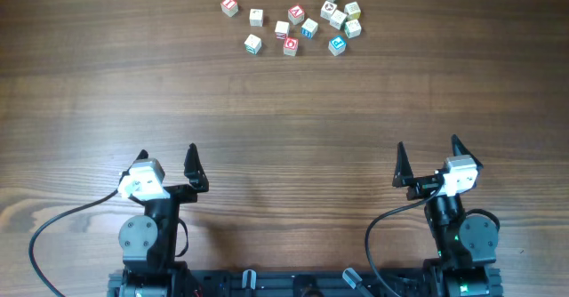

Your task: Form a circle

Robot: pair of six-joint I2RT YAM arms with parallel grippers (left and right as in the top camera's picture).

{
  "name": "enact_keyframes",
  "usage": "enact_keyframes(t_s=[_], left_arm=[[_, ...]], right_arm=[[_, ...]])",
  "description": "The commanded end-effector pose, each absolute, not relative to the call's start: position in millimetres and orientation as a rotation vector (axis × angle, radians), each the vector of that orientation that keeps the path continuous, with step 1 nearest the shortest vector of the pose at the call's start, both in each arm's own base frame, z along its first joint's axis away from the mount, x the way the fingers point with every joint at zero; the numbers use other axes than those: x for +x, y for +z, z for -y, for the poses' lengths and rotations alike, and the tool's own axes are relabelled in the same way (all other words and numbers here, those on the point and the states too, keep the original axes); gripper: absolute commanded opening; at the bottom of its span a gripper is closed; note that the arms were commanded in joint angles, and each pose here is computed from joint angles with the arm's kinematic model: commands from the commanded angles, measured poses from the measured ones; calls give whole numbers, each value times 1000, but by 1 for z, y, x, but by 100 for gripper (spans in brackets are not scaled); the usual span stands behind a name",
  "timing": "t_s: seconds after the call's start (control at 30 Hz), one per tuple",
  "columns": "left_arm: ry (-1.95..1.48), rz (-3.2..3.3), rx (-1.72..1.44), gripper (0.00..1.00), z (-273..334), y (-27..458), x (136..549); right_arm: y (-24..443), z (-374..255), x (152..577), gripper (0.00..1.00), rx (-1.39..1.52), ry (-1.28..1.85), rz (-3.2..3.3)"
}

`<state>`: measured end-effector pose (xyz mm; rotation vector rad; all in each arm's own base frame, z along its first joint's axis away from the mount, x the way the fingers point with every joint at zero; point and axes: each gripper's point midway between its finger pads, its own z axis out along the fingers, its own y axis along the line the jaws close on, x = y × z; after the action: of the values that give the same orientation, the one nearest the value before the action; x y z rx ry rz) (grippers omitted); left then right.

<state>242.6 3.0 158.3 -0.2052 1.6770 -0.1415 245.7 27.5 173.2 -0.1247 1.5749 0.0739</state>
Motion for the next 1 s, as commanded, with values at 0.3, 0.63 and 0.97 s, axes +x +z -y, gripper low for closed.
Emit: enact_keyframes(t_s=[0.3, 0.63, 0.97], left_arm=[[-131, -1680, -187, 100, -3, 155, 243], [-131, -1680, -187, 100, -3, 156, 243], [-220, -1693, -115, 100, 15, 155, 242]], right_arm=[[174, -31, 245, 100, -151, 73, -1568], [174, -31, 245, 100, -151, 73, -1568], [174, -31, 245, 100, -151, 73, -1568]])
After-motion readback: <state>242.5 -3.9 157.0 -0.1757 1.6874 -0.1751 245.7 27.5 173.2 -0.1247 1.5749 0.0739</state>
